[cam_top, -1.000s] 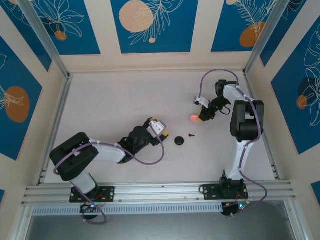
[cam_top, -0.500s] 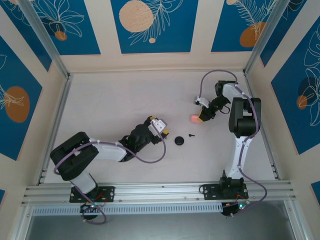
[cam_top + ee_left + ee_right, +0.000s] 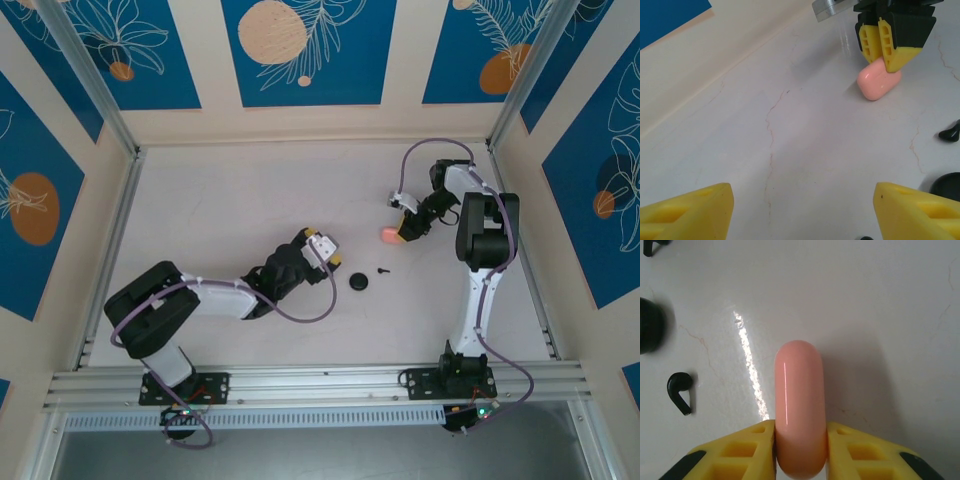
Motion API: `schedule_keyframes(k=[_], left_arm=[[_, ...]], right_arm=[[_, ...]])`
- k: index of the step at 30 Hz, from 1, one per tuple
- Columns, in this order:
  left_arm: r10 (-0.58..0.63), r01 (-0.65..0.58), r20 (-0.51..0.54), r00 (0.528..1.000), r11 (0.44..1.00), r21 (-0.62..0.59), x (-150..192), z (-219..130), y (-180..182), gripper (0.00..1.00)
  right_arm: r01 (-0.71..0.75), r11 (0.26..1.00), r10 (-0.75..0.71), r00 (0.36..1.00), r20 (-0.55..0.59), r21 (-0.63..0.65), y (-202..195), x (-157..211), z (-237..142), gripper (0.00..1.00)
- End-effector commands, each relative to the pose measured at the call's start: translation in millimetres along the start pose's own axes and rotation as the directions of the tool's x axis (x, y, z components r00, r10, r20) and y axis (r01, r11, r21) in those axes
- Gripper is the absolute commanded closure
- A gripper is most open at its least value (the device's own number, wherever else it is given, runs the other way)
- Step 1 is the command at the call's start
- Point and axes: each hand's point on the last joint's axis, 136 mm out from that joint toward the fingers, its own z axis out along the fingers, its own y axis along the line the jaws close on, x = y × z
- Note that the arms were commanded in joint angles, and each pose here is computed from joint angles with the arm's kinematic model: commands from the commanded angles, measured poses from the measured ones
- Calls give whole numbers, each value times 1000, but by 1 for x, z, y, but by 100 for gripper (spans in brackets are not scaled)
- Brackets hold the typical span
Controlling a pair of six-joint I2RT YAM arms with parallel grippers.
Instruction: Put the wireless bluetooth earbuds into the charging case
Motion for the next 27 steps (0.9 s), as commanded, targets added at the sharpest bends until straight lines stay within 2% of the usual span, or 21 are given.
schedule_keyframes(k=[1,13,21,24,27], left_arm=[[12,-12,4,1000,1000,2,-5,6,-3,27],[6,-6,15,1000,1000,11,-13,11,-5,28],[-37,37,16,999,999,27,-20,7,-5,28],[-75,75,1,997,997,36,-25,3,-5,30],[-121,123,-63,991,991,41,-27,0,-5,31]], right_arm=[[5,1000,-5,1000,10,-14,-3,0,0,70],[8,1000,-9,1000,22,24,-15,-4,-3,56],[-9,996,5,999,53,84,-17,-18,-21,50],[-42,992,32,996,84,118,-13,-27,-32,48],[-89,985,69,989,133,150,-4,-39,-45,46]])
